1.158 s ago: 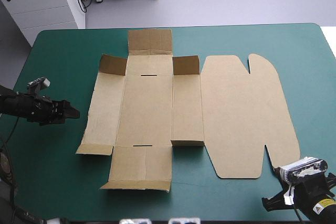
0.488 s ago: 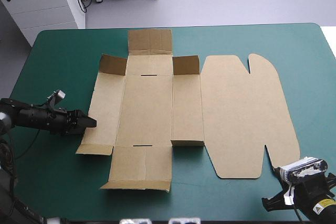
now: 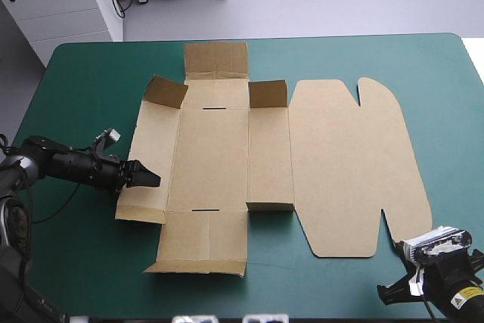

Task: Fold the box

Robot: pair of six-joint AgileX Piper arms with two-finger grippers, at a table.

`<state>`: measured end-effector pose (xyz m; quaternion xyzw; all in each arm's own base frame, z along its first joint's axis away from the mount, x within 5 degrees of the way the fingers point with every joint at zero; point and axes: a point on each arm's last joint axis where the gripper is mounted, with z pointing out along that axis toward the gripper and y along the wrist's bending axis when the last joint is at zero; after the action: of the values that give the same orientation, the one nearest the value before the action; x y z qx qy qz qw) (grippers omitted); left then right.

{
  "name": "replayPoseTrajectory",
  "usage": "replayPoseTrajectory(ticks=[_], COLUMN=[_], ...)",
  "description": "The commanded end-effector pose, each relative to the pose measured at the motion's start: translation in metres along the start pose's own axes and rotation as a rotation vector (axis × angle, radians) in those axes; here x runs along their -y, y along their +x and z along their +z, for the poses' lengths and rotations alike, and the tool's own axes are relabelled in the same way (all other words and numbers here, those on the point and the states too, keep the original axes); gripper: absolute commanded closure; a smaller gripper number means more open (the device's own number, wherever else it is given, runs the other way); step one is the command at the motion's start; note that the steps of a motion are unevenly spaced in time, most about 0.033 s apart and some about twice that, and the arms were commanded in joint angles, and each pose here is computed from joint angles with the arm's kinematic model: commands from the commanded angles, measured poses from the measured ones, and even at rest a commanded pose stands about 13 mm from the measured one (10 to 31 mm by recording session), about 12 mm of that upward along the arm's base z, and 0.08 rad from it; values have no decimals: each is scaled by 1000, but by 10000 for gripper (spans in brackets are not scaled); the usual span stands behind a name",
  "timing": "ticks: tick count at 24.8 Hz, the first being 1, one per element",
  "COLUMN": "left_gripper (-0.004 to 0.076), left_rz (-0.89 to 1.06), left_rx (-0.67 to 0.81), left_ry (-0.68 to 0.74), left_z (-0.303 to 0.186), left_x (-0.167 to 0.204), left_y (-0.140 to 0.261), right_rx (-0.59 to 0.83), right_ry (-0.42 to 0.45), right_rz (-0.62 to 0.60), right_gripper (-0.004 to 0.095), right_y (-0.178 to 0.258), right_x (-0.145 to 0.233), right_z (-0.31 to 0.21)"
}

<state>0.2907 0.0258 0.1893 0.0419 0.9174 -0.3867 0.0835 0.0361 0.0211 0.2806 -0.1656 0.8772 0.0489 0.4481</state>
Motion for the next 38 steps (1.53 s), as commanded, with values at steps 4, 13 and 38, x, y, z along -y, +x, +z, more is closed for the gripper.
replayPoseTrajectory(ticks=[4,13,38], left_gripper=[629,731,731], left_rz=[-2,14,805], left_rx=[8,61,90], left_ry=[7,-20,-401], left_z=[0,4,-38], left_x=[12,14,204], left_y=[-2,-9,-47], right_rx=[73,73,73], right_ry=[11,11,11], right_rz=[4,4,4], right_gripper=[922,922,922], right_y=[-11,-11,-11], right_x=[1,1,1], right_z=[-4,-4,-4])
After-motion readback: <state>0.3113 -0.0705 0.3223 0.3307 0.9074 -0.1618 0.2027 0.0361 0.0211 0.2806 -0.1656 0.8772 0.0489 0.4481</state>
